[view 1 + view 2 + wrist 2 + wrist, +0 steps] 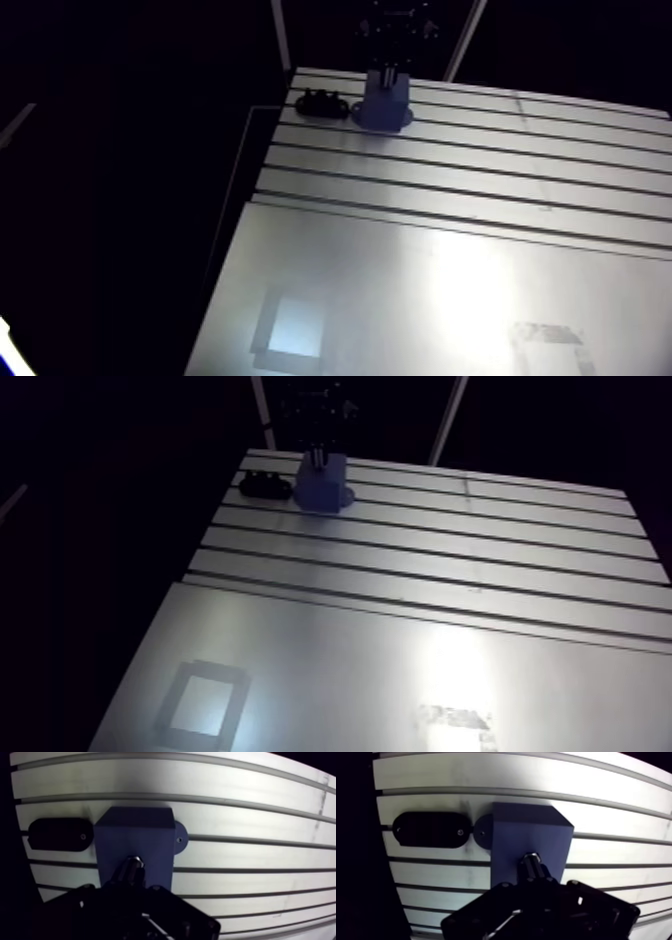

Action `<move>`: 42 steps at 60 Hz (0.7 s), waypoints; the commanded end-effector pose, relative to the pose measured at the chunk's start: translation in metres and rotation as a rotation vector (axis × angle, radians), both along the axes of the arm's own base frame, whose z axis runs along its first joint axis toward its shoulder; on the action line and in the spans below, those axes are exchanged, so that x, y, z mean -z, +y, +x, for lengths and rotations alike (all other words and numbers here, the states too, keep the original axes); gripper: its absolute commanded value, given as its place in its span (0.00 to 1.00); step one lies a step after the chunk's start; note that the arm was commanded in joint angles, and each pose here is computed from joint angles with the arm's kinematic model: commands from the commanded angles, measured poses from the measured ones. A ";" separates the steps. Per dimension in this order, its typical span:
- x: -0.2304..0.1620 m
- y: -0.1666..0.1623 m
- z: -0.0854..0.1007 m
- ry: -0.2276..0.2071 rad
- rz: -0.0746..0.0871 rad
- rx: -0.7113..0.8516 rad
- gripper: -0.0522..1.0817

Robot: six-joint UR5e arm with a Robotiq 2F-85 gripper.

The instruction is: Pick up the M10 bolt and insert it into the hex recess until seated.

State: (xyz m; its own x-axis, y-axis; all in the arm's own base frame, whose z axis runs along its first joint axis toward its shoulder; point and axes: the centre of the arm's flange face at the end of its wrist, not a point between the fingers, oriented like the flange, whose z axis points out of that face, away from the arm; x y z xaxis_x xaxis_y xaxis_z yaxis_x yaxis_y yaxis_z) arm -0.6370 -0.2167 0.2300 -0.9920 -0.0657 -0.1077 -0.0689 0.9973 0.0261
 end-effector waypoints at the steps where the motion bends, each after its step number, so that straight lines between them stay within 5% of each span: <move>1: 0.001 0.000 0.001 -0.003 0.000 0.000 1.00; 42: 0.001 -0.001 0.001 -0.003 0.000 -0.003 1.00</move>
State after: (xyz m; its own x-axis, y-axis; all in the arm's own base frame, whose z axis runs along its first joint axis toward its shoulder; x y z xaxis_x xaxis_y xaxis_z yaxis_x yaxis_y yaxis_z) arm -0.6360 -0.2170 0.2286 -0.9915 -0.0674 -0.1109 -0.0707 0.9972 0.0262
